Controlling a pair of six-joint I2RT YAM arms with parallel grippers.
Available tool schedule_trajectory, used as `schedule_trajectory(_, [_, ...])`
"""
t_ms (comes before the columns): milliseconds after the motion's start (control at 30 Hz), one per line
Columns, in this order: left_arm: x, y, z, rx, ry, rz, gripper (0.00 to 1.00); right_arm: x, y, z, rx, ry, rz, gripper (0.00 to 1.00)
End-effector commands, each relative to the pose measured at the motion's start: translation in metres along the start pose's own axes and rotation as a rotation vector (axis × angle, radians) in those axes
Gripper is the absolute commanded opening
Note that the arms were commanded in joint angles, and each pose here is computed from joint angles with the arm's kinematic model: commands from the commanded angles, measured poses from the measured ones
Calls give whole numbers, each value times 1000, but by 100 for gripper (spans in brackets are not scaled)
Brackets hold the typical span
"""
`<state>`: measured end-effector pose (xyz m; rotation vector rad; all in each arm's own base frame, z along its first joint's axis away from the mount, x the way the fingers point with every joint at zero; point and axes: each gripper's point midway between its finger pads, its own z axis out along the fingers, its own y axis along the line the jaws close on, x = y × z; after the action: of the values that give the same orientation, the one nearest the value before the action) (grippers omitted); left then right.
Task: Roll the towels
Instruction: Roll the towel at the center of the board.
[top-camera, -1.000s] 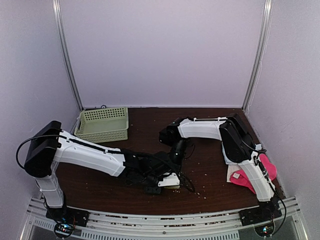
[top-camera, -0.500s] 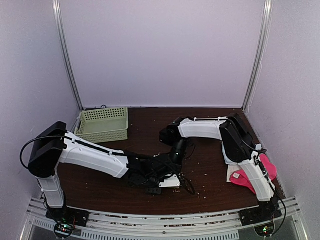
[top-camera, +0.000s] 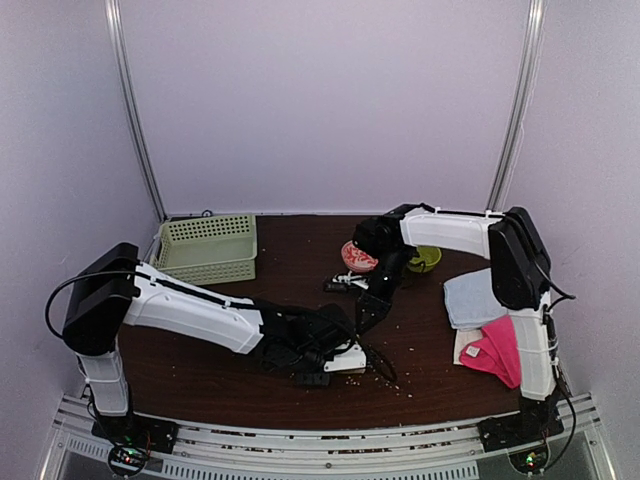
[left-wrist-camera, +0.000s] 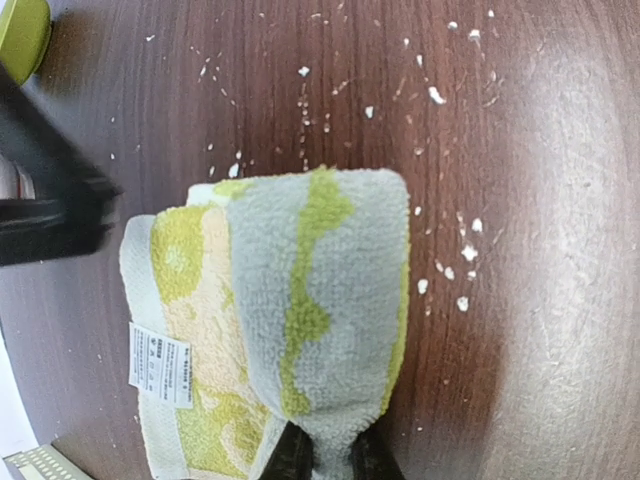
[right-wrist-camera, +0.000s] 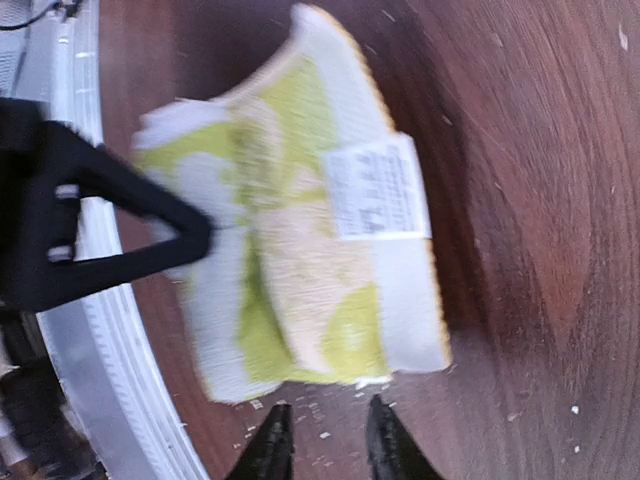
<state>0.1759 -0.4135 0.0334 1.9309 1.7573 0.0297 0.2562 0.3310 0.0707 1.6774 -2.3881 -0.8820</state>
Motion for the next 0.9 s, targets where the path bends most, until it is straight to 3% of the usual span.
schedule_trajectory(0, [10,-23,6,120,42,-46,4,5,-35,28,130,31,62,21])
schedule_trajectory(300, [-10,-21,-10,161,-17,-153,4,-1,-50,51,208,73,52,15])
schedule_trajectory(433, [-3,-30,-3,206,9,-203,3,-9,-47,36,220,48,38,15])
schedule_trajectory(600, [0,-38,10,326,19,-299,3,-35,-19,-32,139,-113,-9,24])
schedule_trajectory(733, [-5,-35,11,445,-9,-398,4,-51,3,-120,212,-298,-90,32])
schedule_trajectory(867, [-12,-32,6,622,-60,-515,4,-40,32,-171,303,-464,-199,36])
